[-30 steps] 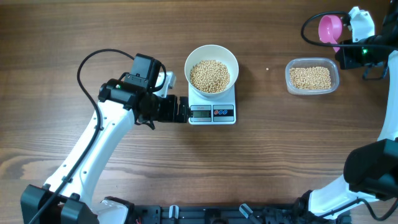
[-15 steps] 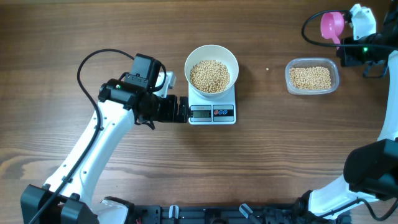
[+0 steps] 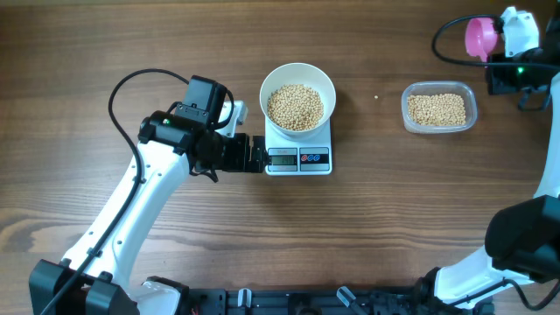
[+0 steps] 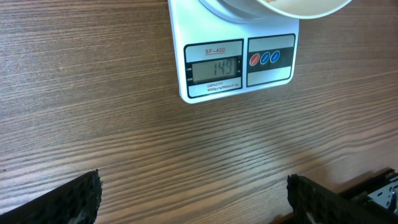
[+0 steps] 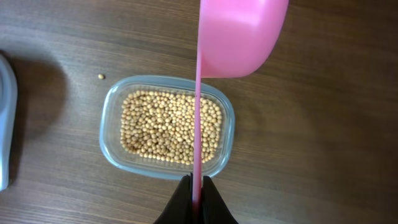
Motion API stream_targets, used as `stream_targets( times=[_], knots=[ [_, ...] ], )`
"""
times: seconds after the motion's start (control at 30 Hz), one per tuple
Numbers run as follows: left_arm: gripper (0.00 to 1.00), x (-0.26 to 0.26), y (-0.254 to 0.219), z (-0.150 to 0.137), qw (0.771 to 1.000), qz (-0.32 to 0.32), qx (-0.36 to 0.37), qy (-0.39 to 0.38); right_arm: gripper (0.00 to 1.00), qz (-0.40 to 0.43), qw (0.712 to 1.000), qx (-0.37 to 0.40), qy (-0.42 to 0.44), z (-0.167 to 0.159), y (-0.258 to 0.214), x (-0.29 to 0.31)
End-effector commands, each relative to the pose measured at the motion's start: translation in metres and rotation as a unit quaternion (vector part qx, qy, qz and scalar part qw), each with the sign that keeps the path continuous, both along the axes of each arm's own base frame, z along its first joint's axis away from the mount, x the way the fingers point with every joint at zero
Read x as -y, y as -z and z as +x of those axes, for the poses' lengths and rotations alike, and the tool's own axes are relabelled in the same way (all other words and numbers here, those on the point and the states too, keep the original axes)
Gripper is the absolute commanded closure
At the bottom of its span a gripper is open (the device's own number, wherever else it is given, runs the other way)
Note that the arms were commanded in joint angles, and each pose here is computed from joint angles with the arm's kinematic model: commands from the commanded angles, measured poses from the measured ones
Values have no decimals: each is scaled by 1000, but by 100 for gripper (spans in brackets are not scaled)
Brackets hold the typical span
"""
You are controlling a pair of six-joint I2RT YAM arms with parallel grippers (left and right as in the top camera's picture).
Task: Scoop item into bowl and weigh 150g on scale
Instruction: 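Hold the pink scoop above the soybean tub with the right gripper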
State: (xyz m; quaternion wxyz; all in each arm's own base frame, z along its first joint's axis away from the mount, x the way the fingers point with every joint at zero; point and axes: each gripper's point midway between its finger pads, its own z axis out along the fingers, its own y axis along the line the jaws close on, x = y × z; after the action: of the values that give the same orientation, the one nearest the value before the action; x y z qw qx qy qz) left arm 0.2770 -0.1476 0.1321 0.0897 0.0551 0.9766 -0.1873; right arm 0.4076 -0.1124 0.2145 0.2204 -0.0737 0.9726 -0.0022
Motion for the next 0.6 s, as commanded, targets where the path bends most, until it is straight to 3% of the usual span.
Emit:
stream_targets(
  times=[0.0, 0.13, 0.4, 0.57],
  knots=[
    [0, 1, 2, 0, 1000, -2, 0, 9, 96, -1, 1000, 8, 25, 0, -7, 7],
    [0, 1, 2, 0, 1000, -1, 0, 9, 96, 0, 1000, 9, 25, 0, -7, 6],
    [0, 1, 2, 0, 1000, -2, 0, 9, 96, 83, 996, 33, 4, 7, -14, -22],
    [0, 1, 2, 0, 1000, -2, 0, 9, 96, 112, 990, 45, 67, 16, -18, -20]
  ],
)
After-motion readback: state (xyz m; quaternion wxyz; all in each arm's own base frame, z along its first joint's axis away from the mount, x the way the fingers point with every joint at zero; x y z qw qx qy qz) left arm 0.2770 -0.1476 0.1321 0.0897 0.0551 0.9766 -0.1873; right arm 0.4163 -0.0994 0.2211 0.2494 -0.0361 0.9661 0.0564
